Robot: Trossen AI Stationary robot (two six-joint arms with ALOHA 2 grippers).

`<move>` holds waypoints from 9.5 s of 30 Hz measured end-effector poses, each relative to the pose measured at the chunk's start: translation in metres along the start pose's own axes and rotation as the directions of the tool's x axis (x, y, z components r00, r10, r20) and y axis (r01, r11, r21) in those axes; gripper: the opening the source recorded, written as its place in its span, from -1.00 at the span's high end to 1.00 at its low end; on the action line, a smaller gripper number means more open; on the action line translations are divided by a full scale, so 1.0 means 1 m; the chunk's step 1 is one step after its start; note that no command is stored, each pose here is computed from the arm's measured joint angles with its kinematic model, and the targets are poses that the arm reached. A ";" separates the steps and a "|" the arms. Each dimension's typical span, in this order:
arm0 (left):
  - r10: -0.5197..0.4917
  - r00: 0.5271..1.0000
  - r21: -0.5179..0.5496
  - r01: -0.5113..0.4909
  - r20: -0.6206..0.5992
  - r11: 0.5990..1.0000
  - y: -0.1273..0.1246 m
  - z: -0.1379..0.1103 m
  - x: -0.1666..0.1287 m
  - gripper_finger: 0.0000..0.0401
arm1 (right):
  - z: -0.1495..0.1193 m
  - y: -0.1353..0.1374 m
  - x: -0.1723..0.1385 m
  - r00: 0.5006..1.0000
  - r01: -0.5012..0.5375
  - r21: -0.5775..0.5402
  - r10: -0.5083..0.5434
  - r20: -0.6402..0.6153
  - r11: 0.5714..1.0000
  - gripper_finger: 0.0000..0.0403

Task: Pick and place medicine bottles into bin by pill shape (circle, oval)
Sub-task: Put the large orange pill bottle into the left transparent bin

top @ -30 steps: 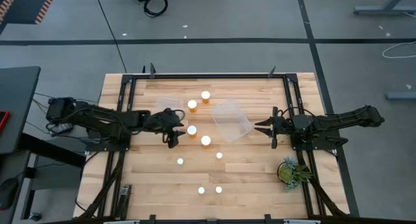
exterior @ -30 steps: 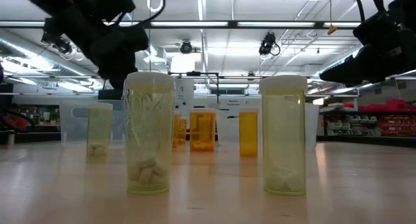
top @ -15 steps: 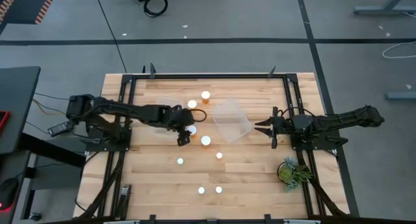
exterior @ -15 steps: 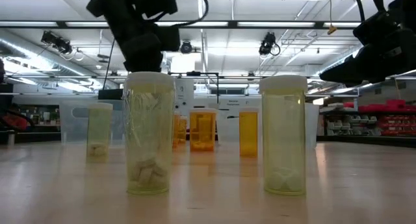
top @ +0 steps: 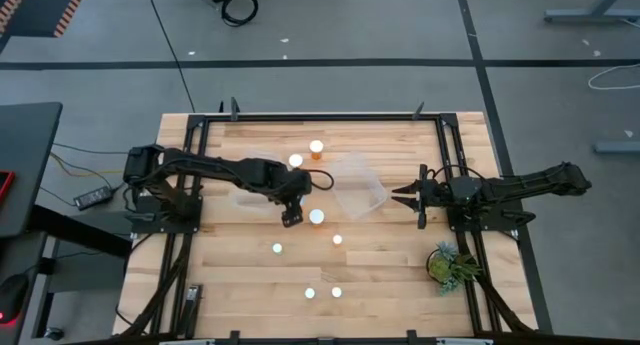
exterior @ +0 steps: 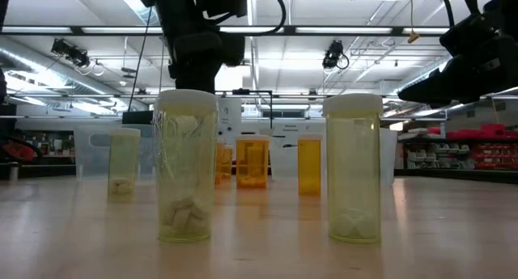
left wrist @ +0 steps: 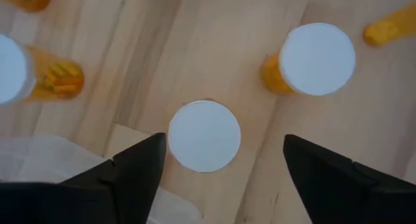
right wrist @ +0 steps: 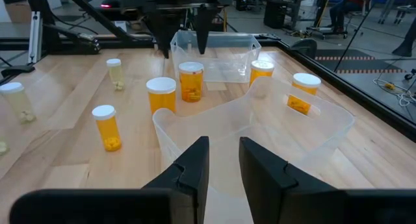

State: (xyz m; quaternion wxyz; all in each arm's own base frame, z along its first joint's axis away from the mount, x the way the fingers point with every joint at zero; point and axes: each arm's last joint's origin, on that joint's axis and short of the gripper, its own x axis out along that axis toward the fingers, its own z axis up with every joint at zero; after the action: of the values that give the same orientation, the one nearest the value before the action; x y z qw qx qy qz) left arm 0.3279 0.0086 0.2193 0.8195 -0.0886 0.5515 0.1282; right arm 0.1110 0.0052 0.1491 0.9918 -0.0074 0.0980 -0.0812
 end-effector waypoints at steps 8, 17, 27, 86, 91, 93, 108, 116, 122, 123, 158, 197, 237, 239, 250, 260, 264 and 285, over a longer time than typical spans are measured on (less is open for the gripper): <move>0.021 1.000 0.018 -0.021 0.000 1.000 0.001 0.000 0.000 -0.87 | 0.000 0.000 0.000 1.000 0.000 0.000 0.000 0.000 1.000 0.54; 0.028 1.000 -0.008 -0.028 -0.002 1.000 0.003 0.000 0.002 -0.87 | 0.000 0.000 0.000 1.000 0.000 0.000 0.000 0.000 1.000 0.54; 0.058 0.996 0.023 -0.057 -0.061 0.998 0.008 0.031 -0.002 -0.87 | 0.000 0.000 0.000 1.000 0.000 0.000 0.000 -0.001 1.000 0.54; 0.077 0.946 0.181 -0.020 -0.314 0.983 -0.008 0.030 0.053 -0.07 | -0.001 0.000 0.000 1.000 0.000 -0.002 0.000 -0.006 1.000 0.54; 0.082 0.940 0.176 -0.024 -0.331 0.984 -0.007 0.031 0.050 -0.19 | -0.001 0.000 0.000 1.000 0.000 -0.002 0.000 -0.006 1.000 0.54; 0.082 0.941 0.175 -0.024 -0.329 0.984 -0.008 0.033 0.048 -0.18 | 0.000 0.000 0.000 1.000 0.000 -0.002 0.000 -0.006 1.000 0.54; 0.058 0.967 0.136 -0.024 -0.249 0.990 -0.011 0.070 -0.004 -0.17 | 0.000 0.000 0.000 1.000 0.000 -0.002 0.000 -0.006 1.000 0.54; 0.065 0.961 0.067 -0.049 -0.268 0.997 -0.004 0.080 -0.033 -0.09 | -0.001 0.000 0.000 1.000 0.000 -0.002 0.000 -0.006 1.000 0.54; 0.071 0.955 0.048 -0.060 -0.287 0.997 -0.001 0.082 -0.047 -0.15 | 0.000 0.000 0.000 1.000 0.000 -0.002 0.000 -0.006 1.000 0.54; 0.071 0.955 0.047 -0.060 -0.289 0.997 -0.001 0.082 -0.049 -0.16 | 0.000 0.000 0.000 1.000 0.000 -0.002 0.000 -0.006 1.000 0.54; 0.249 0.885 -0.028 -0.282 -0.393 0.959 0.068 0.018 -0.053 -0.12 | -0.001 0.000 0.000 1.000 0.000 -0.002 0.000 -0.007 1.000 0.54; 0.206 0.876 -0.255 -0.340 -0.437 0.905 0.154 -0.042 0.025 -0.13 | -0.001 0.000 0.000 1.000 0.000 -0.002 0.000 -0.006 1.000 0.54; 0.228 0.874 -0.240 -0.354 -0.430 0.904 0.156 -0.015 -0.008 -0.34 | -0.001 0.000 0.000 1.000 0.000 -0.002 0.000 -0.007 1.000 0.54; 0.230 0.880 -0.245 -0.352 -0.416 0.903 0.156 -0.010 -0.012 -0.34 | 0.000 0.000 0.000 1.000 0.000 -0.002 0.000 -0.006 1.000 0.54; 0.240 0.929 -0.262 -0.315 -0.280 0.912 0.142 0.016 -0.027 -0.28 | -0.001 0.000 0.000 1.000 0.000 -0.002 0.000 -0.007 1.000 0.54; 0.239 0.966 -0.306 -0.259 -0.103 0.916 0.125 0.035 -0.025 -0.27 | -0.001 0.000 0.000 1.000 0.000 -0.002 0.000 -0.007 1.000 0.54; 0.198 0.979 -0.348 -0.200 -0.040 0.916 0.129 0.041 -0.024 -0.24 | 0.000 0.000 0.000 1.000 0.000 -0.002 0.000 -0.007 1.000 0.54; 0.125 0.978 -0.379 -0.054 0.166 0.924 0.136 0.059 -0.026 -0.33 | -0.001 0.000 0.000 1.000 0.000 -0.002 0.000 -0.007 1.000 0.54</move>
State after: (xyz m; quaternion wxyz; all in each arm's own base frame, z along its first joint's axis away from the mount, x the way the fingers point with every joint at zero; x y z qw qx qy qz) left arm 0.3292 0.1519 0.2649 0.8292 -0.2046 0.4412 0.2756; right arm 0.1113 0.0052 0.1485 0.9915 -0.0081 0.1014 -0.0811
